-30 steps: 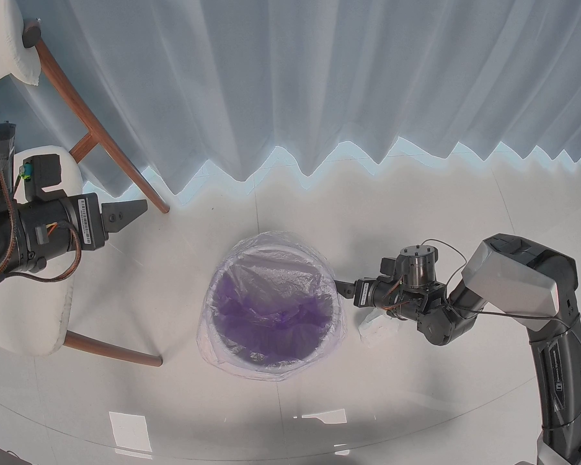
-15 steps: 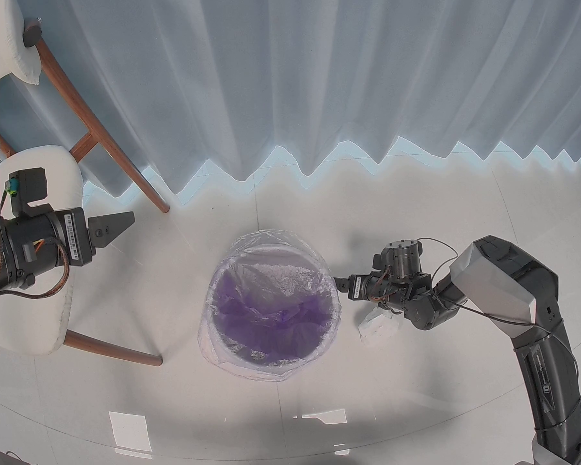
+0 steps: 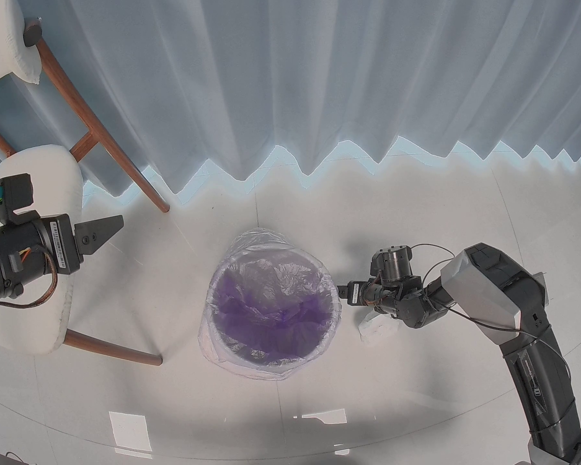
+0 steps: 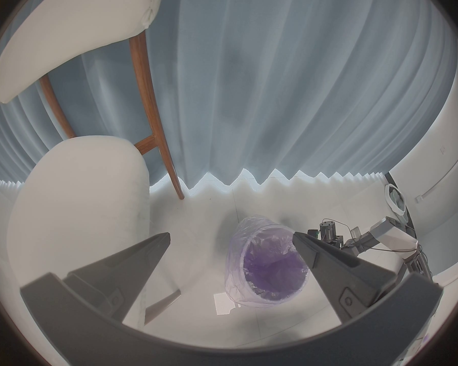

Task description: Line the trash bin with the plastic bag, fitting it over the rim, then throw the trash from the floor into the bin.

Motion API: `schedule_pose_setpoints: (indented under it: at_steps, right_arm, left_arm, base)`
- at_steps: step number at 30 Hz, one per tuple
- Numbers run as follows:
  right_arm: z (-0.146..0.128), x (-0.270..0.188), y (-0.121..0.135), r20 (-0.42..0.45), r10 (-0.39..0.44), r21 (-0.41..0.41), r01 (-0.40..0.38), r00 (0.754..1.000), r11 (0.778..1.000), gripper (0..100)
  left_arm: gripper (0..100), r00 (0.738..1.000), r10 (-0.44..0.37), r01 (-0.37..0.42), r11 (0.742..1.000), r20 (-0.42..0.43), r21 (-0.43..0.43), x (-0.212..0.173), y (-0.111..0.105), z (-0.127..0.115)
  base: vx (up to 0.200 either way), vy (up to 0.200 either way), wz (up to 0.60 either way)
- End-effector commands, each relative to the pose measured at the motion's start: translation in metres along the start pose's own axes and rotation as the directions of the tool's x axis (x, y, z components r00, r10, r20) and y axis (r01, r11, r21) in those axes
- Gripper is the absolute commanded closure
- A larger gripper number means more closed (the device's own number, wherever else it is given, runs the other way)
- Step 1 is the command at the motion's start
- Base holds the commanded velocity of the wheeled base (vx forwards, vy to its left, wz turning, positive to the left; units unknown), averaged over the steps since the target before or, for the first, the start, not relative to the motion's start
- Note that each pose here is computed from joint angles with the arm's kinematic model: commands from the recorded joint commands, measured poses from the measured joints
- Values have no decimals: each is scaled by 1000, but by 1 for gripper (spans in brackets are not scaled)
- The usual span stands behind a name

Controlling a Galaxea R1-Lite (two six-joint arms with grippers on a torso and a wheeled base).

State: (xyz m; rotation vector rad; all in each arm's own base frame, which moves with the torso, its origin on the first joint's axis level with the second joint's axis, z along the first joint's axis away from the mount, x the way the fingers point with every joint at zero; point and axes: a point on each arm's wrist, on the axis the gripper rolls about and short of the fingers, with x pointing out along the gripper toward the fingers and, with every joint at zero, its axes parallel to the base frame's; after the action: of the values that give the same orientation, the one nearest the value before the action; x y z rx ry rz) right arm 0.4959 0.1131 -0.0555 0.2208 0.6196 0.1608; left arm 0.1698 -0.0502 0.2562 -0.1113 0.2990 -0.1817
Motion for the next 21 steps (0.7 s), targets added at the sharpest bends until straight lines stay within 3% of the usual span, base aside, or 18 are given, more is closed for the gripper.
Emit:
schedule_pose_setpoints:
  at_steps: [1,4,7,8,9,11,13,14,19,21]
  right_arm:
    - [2,1,1,6,-5,10,5,1000,1000,0]
    - [24,-16,6,42,2,73,-5,999,997,0]
    - [49,-47,5,39,-9,198,1,999,980,0]
    - [49,-47,5,39,-9,198,1,999,980,0]
    - [68,-74,6,47,-11,278,-2,999,960,0]
    - [83,-101,1,55,2,357,-22,999,934,0]
    - [88,-112,-1,59,6,380,-28,998,924,0]
    - [96,-150,-5,69,12,439,-41,998,898,0]
    - [90,-200,-3,61,7,460,-35,998,887,0]
    - [74,-247,0,42,8,457,-27,999,889,0]
  left_arm:
    - [0,1000,-3,3,1000,11,0,-5,0,0]
    - [0,1000,-5,5,1000,26,-2,-9,1,1]
    - [0,999,-8,8,1000,35,0,-10,0,3]
    - [0,999,-8,8,1000,35,0,-10,0,3]
    - [0,999,-10,10,1000,47,-1,-14,0,5]
    - [0,998,-16,16,1000,54,-4,-17,1,4]
    - [0,998,-17,18,1000,52,-4,-18,1,3]
    - [0,999,-10,11,1000,47,-6,-17,2,1]
    - [0,999,-2,3,1000,53,-17,-16,3,4]
    - [0,997,-21,22,1000,81,-19,-12,1,7]
  base:
    - [0,0,0]
    - [0,0,0]
    - [0,0,0]
    - [0,0,0]
    - [0,0,0]
    - [0,0,0]
    - [0,0,0]
    - [0,0,0]
    - [0,0,0]
    - [0,0,0]
